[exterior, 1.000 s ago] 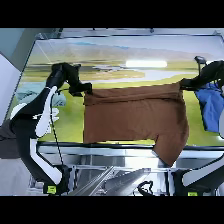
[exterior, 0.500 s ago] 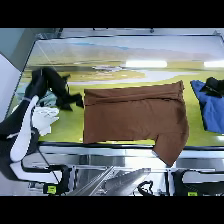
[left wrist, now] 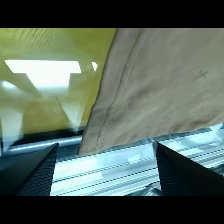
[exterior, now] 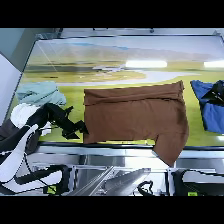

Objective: Fold the shirts.

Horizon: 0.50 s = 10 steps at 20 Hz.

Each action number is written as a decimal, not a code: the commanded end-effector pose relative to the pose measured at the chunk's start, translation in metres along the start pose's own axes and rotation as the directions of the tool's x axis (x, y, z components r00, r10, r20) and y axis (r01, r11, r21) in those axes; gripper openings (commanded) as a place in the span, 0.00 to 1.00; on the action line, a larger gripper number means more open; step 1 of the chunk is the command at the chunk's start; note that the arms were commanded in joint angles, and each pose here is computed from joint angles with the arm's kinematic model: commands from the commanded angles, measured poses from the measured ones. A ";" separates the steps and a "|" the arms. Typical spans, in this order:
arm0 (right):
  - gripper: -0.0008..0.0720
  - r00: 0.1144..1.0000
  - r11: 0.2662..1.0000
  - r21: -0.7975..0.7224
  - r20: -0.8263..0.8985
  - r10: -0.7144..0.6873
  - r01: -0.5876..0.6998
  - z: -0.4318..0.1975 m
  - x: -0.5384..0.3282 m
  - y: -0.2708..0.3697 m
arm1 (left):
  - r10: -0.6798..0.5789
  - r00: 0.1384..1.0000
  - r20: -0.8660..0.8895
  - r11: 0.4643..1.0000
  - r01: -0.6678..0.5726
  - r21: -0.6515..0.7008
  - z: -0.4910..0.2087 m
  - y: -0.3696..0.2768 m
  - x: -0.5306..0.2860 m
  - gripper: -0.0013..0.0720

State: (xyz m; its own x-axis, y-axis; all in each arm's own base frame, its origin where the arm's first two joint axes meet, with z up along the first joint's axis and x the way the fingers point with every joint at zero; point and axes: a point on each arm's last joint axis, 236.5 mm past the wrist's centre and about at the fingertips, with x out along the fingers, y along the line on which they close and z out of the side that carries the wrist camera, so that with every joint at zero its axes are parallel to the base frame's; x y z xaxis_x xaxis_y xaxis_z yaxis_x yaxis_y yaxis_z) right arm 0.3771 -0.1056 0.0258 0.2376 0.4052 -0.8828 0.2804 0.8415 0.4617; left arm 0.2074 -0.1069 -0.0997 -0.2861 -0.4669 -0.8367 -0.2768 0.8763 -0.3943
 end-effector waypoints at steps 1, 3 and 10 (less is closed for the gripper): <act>0.54 1.000 1.000 -0.008 -0.007 0.008 -0.008 -0.002 0.000 0.001 | -0.061 0.998 0.020 0.998 0.060 0.024 -0.001 -0.015 0.013 0.89; 0.54 1.000 1.000 -0.014 -0.003 0.007 -0.007 -0.001 0.000 0.001 | -0.047 0.998 0.046 0.998 0.045 0.049 0.005 -0.019 0.018 0.58; 0.50 1.000 1.000 -0.017 -0.019 0.009 -0.009 -0.006 -0.001 0.001 | -0.026 0.997 0.070 0.997 0.021 0.069 0.023 -0.014 0.014 0.04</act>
State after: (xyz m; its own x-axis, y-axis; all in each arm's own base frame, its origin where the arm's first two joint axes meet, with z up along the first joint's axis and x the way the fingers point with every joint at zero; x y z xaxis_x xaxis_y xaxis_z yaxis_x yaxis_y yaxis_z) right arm 0.3751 -0.1038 0.0266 0.2333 0.4145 -0.8796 0.2641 0.8436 0.4676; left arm 0.2148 -0.1313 -0.1154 -0.2449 -0.4938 -0.8344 -0.2380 0.8649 -0.4420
